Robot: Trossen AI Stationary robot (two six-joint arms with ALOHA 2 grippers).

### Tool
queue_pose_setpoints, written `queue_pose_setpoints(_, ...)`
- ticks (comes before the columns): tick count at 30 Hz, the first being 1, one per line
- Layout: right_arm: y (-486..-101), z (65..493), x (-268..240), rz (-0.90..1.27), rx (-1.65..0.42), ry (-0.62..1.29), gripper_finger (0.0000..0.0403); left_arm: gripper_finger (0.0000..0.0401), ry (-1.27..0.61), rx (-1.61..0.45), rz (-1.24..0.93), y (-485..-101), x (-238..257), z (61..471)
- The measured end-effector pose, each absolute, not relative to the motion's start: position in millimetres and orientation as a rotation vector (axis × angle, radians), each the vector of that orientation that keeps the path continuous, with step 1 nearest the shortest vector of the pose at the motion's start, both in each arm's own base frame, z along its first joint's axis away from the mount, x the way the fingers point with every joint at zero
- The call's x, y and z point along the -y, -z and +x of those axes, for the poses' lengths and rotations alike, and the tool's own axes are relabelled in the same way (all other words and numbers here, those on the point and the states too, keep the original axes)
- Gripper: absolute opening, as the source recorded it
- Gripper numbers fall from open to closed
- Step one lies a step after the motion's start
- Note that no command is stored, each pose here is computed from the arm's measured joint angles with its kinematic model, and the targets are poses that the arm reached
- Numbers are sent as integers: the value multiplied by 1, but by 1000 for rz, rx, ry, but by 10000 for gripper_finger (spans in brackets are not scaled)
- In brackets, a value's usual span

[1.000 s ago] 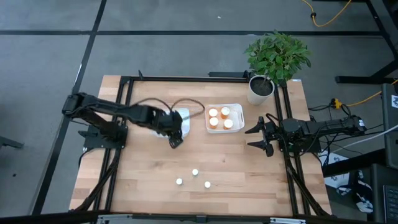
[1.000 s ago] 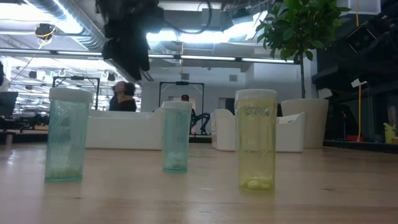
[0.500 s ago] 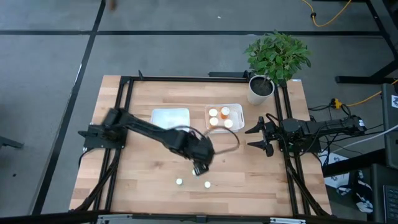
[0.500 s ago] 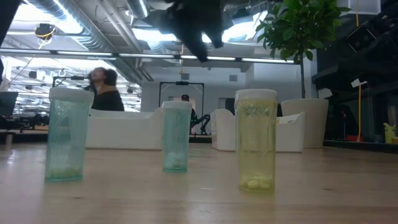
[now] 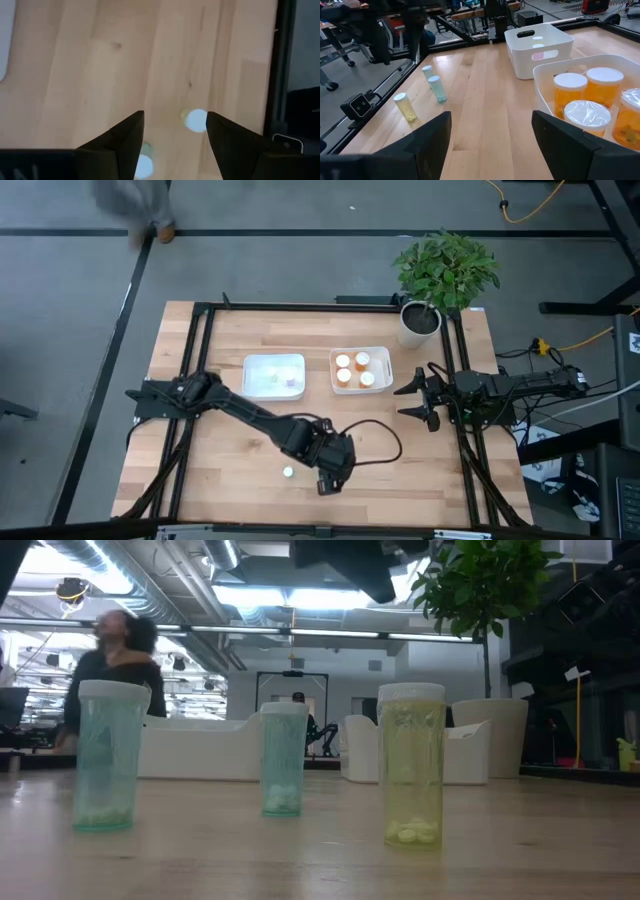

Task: Pick and place medicine bottles into bin by pill shape (circle, oval)
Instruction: Put the yellow pill bottle into the left white bin

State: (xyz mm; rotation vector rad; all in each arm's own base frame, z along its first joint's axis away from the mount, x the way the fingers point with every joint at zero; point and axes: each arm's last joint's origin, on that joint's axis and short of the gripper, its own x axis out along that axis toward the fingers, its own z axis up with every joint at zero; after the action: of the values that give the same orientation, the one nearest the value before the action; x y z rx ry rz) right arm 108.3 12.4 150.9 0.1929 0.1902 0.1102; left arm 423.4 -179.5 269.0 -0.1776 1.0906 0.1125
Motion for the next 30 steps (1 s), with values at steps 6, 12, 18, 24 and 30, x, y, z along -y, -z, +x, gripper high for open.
queue_pose_setpoints(6, -151, 108, -12, 193, -191, -110, 279, 207, -95, -1101, -203, -254, 194, 427)
queue_pose_setpoints(12, -151, 108, -12, 193, -189, -110, 279, 207, -64, -1102, -199, -242, 200, 440)
queue_pose_setpoints(18, -151, 108, -12, 193, -189, -110, 279, 207, -52, -1109, -150, -245, 199, 439)
queue_pose_setpoints(24, -151, 108, -12, 193, -190, -110, 279, 207, -47, -1130, -135, -234, 206, 439)
queue_pose_setpoints(30, -151, 108, -12, 193, -190, -109, 279, 207, -40, -1110, -136, -230, 211, 441)
